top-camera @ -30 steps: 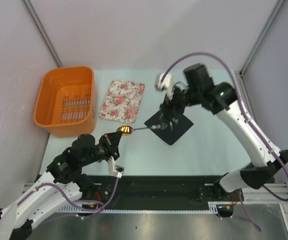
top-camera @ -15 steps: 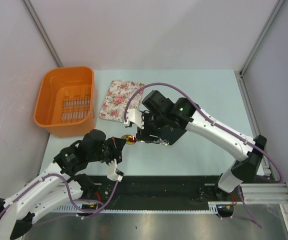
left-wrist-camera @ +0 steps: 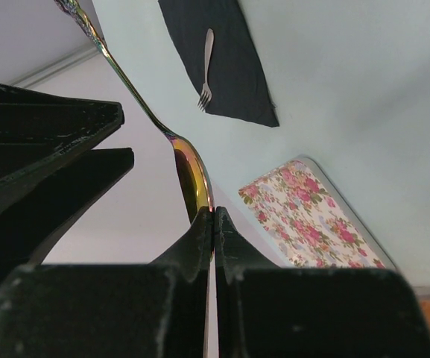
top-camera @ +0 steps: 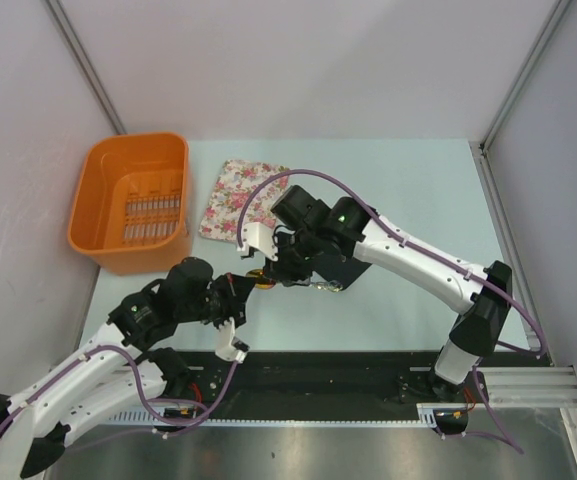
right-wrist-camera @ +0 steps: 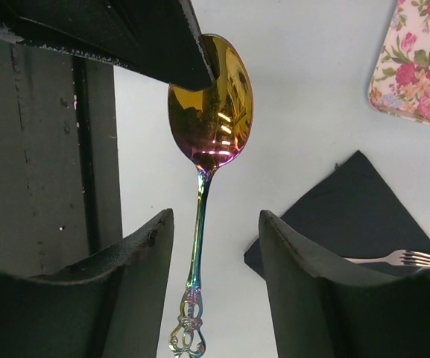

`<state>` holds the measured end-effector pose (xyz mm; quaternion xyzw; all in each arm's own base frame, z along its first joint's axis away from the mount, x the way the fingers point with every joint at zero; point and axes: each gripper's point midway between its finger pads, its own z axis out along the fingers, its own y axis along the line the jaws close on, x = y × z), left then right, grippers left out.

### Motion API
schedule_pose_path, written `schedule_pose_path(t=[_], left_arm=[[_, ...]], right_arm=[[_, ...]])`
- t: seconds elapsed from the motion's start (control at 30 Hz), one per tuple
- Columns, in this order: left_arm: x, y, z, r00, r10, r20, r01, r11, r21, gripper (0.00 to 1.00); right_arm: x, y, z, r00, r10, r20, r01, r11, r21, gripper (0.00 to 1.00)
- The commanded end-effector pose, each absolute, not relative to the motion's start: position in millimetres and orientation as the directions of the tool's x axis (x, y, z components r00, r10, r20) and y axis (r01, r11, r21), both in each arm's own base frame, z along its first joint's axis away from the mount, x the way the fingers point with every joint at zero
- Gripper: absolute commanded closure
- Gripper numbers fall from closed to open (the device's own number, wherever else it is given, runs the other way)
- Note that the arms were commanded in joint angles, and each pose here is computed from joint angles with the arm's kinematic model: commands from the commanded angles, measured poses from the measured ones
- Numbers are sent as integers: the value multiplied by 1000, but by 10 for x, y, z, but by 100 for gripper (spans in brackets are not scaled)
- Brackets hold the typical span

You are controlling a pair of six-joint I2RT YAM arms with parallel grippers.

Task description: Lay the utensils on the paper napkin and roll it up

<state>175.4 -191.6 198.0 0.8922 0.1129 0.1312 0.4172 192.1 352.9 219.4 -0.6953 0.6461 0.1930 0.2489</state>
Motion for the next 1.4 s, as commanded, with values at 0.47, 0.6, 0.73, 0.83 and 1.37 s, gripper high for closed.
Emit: schedule_pose_path(t=[0.47, 0.6, 0.73, 0.83, 1.37], left_arm=[[1723, -2119, 2274, 954, 197, 224, -66, -592, 803, 100], [1730, -2126, 2285, 954, 201, 221, -64, -586, 808, 100], [1744, -2121, 2272, 953, 207, 221, -58, -590, 805, 100], [1741, -2132, 2280, 954, 220, 202, -40, -575, 817, 83], [2786, -1934, 3140, 116, 412, -904, 688, 623, 373, 0]], right_arm=[[1906, 3507, 1976, 114, -819, -562, -993, -73, -96, 63], [1916, 3507, 1951, 109, -824, -556, -993, -70, -91, 67], [1930, 3505, 1943, 108, -826, -554, -993, -65, -97, 92], [1987, 3496, 1981, 91, -820, -565, -994, -39, -104, 100], [4105, 2436, 1727, -672, -250, -697, -454, 883, 121, 100]])
